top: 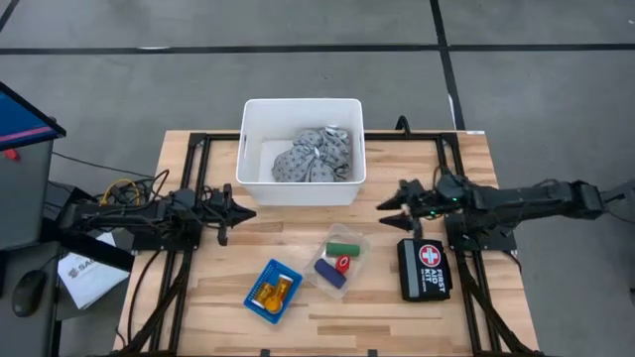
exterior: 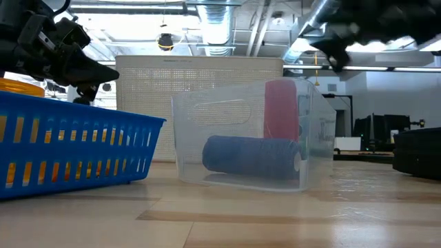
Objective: Pick & Place Medicine items
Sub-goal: Return to Home Position
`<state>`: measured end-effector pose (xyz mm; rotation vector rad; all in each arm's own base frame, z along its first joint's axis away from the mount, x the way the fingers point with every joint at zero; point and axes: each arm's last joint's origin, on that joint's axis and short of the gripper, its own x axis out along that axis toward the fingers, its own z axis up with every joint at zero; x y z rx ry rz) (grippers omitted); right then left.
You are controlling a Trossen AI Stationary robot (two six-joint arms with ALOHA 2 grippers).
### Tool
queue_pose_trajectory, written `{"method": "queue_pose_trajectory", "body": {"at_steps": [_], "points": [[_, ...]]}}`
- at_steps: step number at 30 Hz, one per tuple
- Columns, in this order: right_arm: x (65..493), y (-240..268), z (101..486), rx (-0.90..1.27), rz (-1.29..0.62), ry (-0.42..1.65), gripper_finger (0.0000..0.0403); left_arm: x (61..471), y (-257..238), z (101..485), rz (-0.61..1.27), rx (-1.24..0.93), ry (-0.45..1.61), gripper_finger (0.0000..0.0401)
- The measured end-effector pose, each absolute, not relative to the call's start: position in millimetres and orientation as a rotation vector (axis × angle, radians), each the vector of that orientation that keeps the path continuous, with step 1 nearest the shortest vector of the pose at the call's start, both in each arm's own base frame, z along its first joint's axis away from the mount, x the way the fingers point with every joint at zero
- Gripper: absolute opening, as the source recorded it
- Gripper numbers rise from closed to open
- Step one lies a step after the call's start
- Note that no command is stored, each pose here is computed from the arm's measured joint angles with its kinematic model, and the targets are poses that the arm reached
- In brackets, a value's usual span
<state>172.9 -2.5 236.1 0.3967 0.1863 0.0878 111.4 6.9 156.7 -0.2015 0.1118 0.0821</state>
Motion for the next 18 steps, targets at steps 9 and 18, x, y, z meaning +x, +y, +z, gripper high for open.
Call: {"method": "queue_pose_trajectory", "body": {"at_steps": [9, 18], "points": [[130, -1, 195, 0.434, 0.094, 0.130, 0.0213, 112, 7, 155, 0.083, -0.202, 0.126, 0.0000], [113, 1, 172, 0.294, 0.117, 0.073, 0.0213, 113, 7, 155, 0.084, -0.202, 0.129, 0.0000]]}}
